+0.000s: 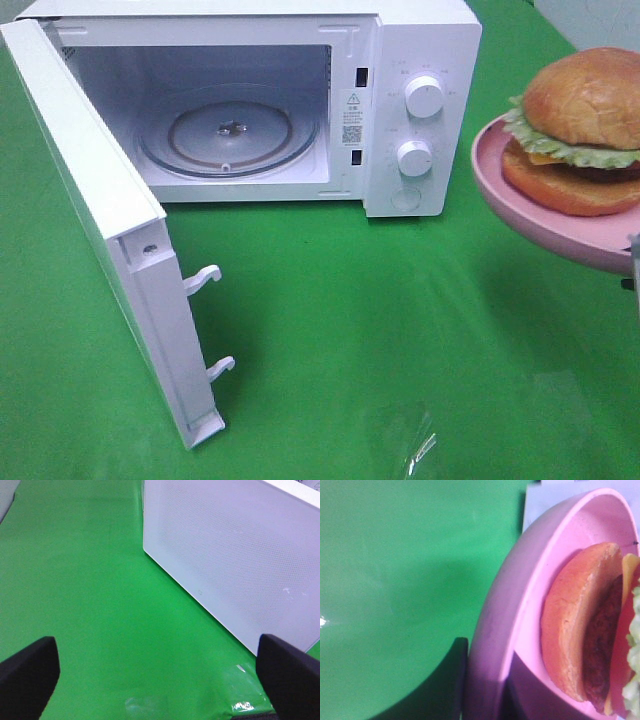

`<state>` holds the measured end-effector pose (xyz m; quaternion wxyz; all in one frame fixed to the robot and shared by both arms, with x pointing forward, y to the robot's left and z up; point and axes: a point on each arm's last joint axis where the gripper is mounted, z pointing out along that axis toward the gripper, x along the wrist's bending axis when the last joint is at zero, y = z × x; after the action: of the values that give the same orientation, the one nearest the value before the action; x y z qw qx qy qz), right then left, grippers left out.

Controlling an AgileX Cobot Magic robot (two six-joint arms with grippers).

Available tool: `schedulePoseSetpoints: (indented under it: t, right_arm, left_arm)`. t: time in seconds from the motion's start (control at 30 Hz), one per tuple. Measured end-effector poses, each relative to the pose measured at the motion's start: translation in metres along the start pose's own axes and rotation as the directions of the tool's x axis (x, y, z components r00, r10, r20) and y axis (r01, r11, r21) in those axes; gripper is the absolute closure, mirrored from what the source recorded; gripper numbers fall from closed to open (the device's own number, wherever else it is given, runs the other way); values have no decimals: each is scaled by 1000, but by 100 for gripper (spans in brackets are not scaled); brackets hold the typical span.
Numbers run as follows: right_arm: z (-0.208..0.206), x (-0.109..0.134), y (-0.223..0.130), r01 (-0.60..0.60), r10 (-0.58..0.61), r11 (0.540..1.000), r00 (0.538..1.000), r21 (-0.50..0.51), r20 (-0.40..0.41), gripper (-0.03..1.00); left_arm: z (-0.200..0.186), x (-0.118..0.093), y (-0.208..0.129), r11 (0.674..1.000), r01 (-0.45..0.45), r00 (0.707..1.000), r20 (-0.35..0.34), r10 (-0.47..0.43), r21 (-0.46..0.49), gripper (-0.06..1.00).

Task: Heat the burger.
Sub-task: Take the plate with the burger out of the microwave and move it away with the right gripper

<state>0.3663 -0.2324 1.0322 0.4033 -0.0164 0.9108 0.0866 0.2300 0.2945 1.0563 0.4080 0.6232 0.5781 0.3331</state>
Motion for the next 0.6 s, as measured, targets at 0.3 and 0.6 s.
schedulePoseSetpoints:
  t: [0.3, 0.6]
  right_arm:
    - [-1, 0, -13, -158, 156, 977, 987, 145, 24, 82]
    - [-3, 3, -24, -303, 300, 919, 953, 254, 51, 82]
  left_arm:
    - [0, 0, 0, 1000, 0, 1000, 0, 0, 0, -4]
    - [0, 0, 0, 1000, 0, 1000, 0, 0, 0, -4]
